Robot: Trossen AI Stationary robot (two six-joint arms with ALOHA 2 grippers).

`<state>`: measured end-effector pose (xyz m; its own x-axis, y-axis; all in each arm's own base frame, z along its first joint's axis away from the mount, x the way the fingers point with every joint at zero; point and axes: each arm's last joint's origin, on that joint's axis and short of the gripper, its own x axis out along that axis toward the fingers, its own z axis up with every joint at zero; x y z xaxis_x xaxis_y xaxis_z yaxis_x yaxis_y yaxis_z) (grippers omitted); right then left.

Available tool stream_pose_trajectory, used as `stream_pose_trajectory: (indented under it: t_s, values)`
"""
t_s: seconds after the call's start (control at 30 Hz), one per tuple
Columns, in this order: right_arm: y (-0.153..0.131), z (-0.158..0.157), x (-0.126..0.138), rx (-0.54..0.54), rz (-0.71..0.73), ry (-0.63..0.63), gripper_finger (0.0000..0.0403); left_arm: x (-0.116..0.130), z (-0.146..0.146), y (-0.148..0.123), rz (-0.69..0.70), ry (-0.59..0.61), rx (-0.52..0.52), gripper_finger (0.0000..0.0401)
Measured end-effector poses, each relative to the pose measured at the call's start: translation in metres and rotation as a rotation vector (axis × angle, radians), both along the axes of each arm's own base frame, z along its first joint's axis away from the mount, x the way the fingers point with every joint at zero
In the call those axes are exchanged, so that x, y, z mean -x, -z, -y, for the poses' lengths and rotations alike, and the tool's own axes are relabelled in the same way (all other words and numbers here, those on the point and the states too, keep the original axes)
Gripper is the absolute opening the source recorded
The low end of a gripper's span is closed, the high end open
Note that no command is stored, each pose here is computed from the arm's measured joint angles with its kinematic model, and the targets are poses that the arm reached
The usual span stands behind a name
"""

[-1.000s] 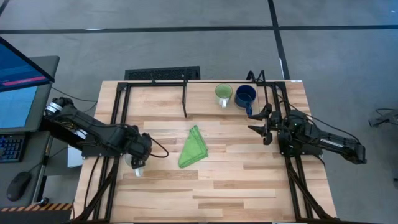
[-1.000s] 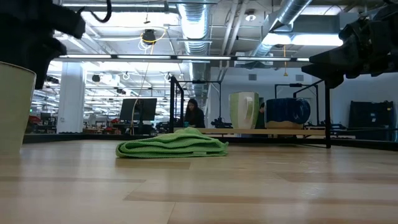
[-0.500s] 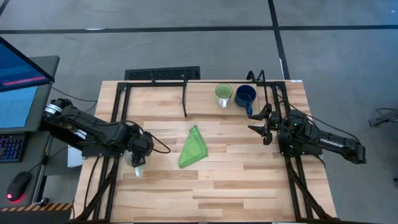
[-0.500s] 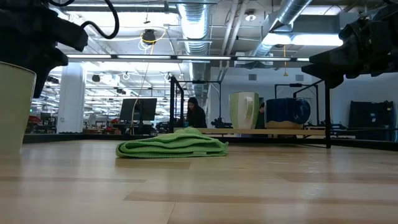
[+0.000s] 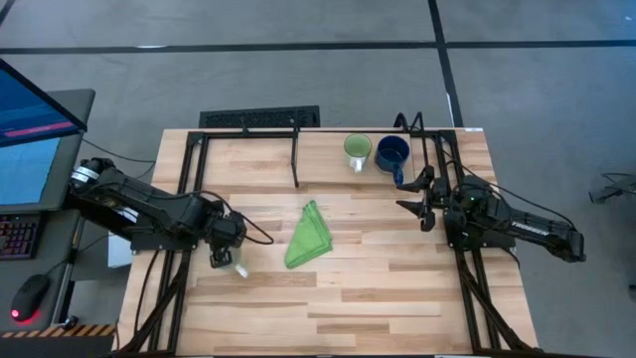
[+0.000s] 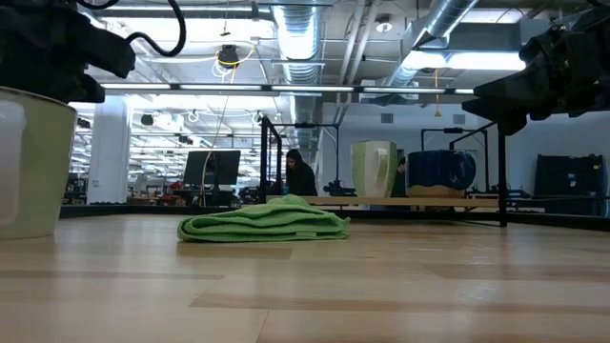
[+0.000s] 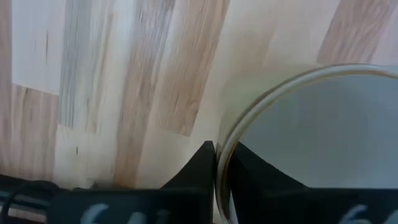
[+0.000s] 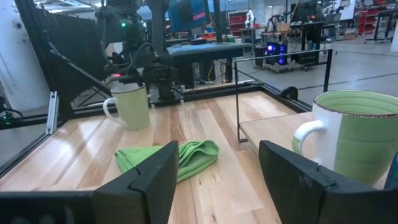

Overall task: Stack small to large cups/mugs on shelf
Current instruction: Put the light green mug on the shelf

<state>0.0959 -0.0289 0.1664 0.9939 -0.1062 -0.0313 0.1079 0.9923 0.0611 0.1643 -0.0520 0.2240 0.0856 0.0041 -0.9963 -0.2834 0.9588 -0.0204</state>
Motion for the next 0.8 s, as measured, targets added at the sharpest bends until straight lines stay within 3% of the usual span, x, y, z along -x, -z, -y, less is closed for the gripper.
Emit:
stream_pose_trajectory:
  t_s: [0.53,0.8]
  values:
    - [0.000,0.000,0.000,0.002,0.000,0.000,0.0246,-0.010,-0.009,-0.001,0.066,0.187,-0.018,0.0011]
    - [0.000,0.000,0.000,0.030,-0.003,0.000,0.0246,-0.021,-0.024,-0.035,0.137,0.240,-0.009,0.0011]
